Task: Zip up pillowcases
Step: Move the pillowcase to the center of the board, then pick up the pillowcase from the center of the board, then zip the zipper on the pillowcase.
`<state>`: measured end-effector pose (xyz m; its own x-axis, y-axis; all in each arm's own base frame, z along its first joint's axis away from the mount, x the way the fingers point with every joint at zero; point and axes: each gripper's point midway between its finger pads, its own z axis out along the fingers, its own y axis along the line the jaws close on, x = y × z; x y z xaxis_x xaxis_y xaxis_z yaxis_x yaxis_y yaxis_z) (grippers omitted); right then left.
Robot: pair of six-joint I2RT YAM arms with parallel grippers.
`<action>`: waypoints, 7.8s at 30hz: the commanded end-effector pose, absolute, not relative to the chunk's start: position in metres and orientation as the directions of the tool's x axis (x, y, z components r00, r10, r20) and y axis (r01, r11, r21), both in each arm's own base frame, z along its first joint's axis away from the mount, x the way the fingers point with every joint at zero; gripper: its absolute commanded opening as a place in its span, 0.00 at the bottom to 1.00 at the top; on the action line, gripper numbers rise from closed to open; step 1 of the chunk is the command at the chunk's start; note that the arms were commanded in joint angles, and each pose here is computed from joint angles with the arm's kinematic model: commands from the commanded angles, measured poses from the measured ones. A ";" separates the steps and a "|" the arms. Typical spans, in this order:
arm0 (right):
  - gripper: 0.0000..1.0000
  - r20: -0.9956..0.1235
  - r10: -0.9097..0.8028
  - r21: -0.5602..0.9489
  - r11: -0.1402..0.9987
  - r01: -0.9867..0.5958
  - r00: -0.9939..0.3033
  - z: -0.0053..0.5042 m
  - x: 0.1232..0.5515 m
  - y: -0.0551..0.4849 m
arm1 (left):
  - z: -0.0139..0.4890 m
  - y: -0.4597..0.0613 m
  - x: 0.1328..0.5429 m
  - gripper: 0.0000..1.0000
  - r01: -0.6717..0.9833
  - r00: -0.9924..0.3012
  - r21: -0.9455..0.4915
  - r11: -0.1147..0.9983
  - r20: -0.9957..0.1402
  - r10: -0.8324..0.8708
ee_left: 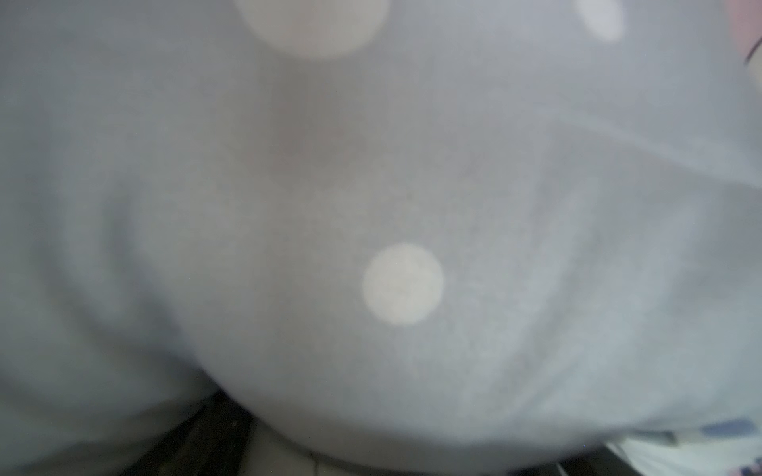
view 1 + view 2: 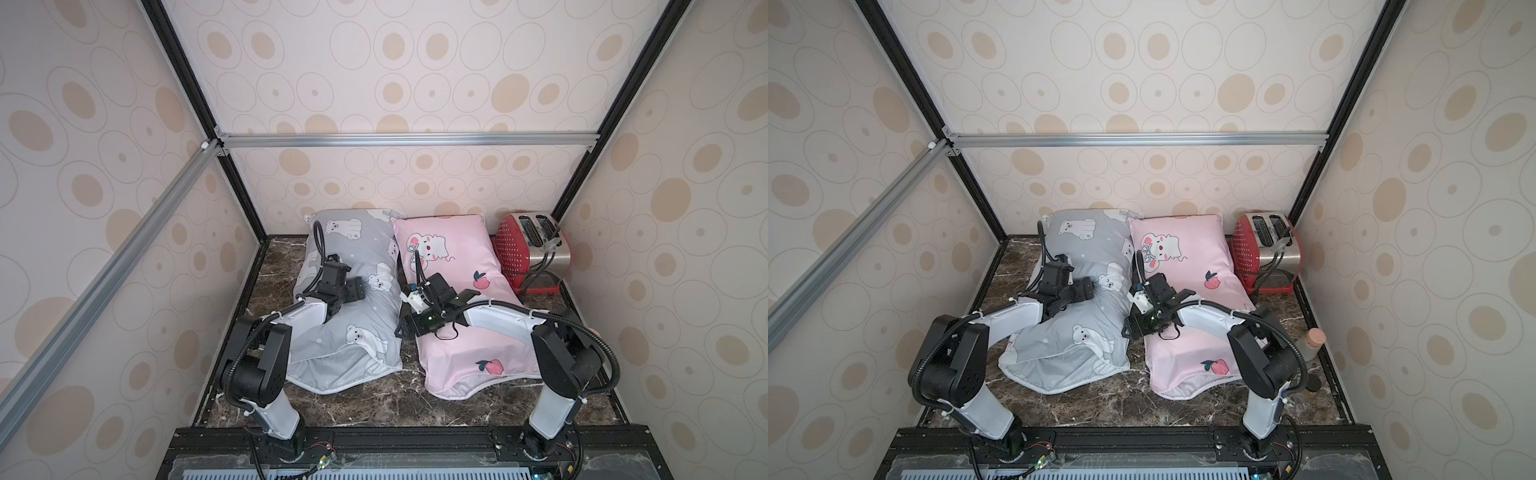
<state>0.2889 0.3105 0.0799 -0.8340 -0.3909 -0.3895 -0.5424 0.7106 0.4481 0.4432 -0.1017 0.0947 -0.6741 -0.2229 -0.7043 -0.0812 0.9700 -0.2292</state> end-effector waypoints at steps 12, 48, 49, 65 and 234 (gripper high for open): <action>0.91 -0.230 -0.474 0.676 0.550 -0.490 -0.850 0.053 0.236 0.364 | 0.062 -0.061 0.467 0.94 -0.194 -0.734 -0.164 0.967 -0.630 -0.253; 0.00 -0.260 -0.342 0.757 0.509 -0.411 -0.903 0.076 0.226 0.363 | 0.154 -0.061 0.468 0.94 -0.154 -0.595 -0.257 0.954 -0.747 -0.297; 0.00 -0.258 -0.343 0.759 0.506 -0.409 -0.903 0.077 0.225 0.362 | 0.159 -0.045 0.458 0.97 -0.221 -0.597 -0.198 0.955 -0.747 -0.293; 0.00 -0.189 -0.420 0.847 0.387 -0.364 -0.888 0.116 0.194 0.362 | 0.239 -0.077 0.292 0.89 0.036 -0.777 -0.082 0.996 -0.629 -0.024; 0.04 -0.101 -0.193 0.958 0.245 -0.147 -0.976 0.102 0.202 0.355 | 0.108 -0.239 0.206 0.35 0.014 -0.958 -0.814 0.580 -0.178 -0.227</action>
<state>0.2047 0.3555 0.1032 -0.9759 -0.1804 -0.1226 -0.1682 0.2646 0.9496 0.1948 -0.2362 0.0973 -0.9670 -0.2029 -0.1543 0.0024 0.5983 -0.8013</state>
